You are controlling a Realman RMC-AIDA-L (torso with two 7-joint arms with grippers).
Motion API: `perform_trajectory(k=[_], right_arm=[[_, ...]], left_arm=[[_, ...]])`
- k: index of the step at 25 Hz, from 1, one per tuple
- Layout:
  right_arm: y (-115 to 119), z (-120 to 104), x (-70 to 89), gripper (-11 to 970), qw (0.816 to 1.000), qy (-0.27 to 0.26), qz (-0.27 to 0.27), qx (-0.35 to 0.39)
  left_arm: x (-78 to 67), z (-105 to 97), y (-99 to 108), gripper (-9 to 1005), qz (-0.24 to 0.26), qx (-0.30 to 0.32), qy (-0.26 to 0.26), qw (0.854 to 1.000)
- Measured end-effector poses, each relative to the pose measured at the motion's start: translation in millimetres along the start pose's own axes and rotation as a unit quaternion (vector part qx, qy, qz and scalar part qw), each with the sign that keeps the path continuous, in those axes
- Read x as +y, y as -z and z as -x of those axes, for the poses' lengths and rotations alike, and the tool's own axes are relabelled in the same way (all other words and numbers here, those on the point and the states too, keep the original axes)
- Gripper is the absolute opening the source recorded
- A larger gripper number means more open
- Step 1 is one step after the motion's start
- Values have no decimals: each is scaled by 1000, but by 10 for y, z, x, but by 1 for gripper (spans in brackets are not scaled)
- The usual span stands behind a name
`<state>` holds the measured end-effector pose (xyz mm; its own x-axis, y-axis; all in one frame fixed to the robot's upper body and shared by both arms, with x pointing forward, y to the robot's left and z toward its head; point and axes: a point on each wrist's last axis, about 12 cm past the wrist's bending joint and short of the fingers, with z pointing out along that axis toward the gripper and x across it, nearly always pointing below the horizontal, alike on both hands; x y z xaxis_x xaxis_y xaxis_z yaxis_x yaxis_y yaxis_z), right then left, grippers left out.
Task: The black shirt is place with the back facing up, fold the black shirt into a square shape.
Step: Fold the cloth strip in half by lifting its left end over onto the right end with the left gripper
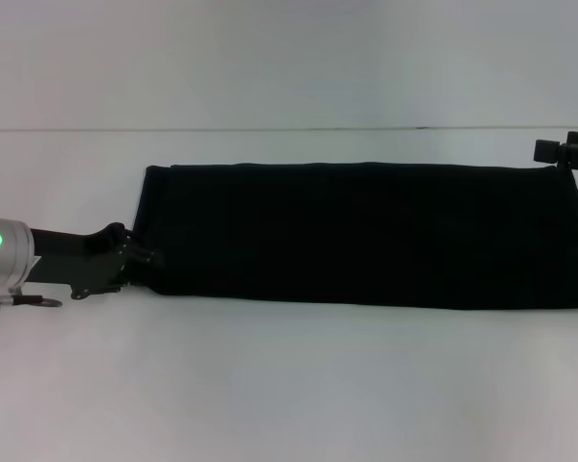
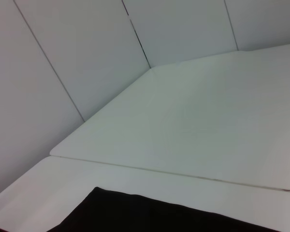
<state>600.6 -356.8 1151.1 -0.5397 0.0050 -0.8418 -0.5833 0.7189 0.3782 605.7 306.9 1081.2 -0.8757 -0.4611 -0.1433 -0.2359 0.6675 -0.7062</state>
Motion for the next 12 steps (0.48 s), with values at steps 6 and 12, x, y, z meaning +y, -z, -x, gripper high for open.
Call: perform_trajectory(k=[6, 12], right_arm=[[-7, -15, 3, 898, 1000, -2, 0, 0], [-14, -28, 3, 896, 1000, -4, -2, -1]], left_arm=[[20, 11, -7, 393, 5, -9, -3, 1000], [55, 16, 13, 127, 5, -16, -15, 1000]])
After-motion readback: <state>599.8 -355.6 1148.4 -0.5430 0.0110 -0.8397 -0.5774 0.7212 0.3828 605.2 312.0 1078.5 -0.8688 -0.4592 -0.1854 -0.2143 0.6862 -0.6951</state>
